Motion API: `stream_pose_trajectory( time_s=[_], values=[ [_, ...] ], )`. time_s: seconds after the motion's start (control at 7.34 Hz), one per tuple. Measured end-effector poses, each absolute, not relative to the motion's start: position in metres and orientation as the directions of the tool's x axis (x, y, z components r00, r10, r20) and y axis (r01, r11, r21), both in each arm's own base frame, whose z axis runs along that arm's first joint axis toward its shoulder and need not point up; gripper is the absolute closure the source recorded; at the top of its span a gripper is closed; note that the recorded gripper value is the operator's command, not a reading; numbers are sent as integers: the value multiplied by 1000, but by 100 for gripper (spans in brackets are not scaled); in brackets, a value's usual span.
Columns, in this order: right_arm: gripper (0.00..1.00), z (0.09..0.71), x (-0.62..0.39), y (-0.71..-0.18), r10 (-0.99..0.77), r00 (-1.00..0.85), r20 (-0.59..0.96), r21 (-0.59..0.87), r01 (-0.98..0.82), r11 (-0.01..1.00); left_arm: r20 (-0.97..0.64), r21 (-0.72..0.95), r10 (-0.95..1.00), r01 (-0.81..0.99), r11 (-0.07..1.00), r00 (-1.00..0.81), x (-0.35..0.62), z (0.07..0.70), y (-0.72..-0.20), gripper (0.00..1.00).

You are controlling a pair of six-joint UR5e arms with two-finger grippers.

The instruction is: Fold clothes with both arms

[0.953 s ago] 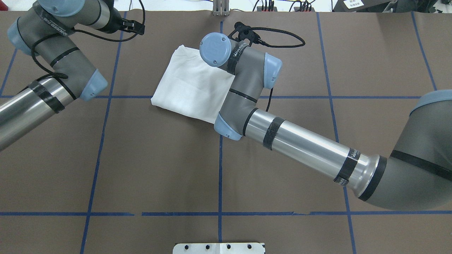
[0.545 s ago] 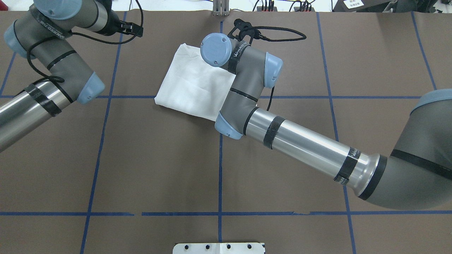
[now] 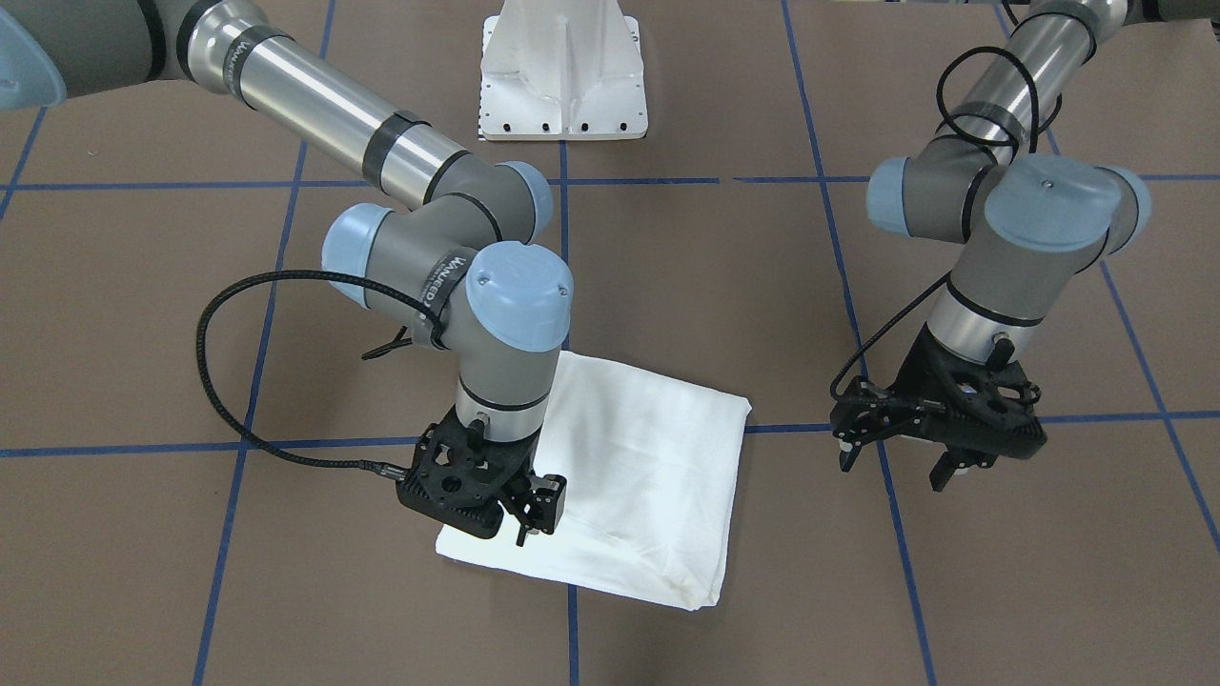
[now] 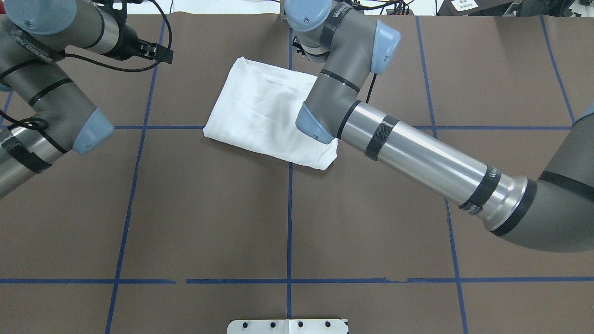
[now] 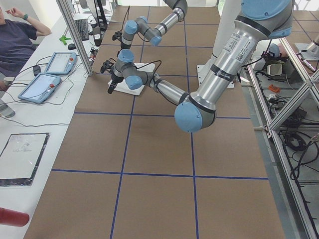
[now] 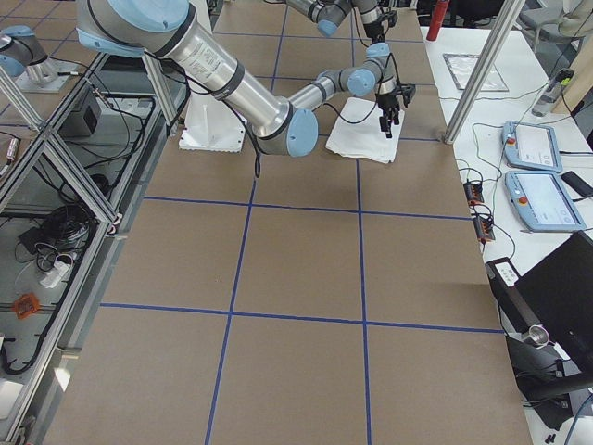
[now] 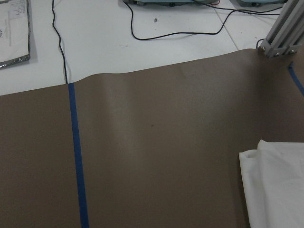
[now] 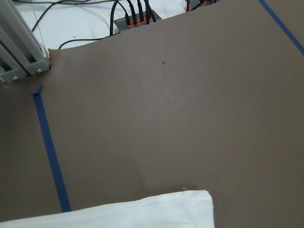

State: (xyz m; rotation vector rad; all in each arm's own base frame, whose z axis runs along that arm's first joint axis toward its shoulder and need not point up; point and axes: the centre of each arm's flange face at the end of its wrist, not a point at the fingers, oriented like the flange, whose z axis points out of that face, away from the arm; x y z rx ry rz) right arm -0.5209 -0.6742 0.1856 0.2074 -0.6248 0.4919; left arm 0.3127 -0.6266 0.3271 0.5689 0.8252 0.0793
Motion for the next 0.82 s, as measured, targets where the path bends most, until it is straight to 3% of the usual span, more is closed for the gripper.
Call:
stream_pose_trajectory(
  time_s=[0.41, 0.82],
  values=[
    [0, 227, -369, -668, 148, 802, 578, 73, -231, 970, -517, 577, 423, -62, 815, 744, 204, 367, -593, 0],
    [0, 342, -178, -637, -123, 835, 537, 133, 60, 989, -547, 478, 392, -109, 872, 740, 71, 487, -554, 0]
  ],
)
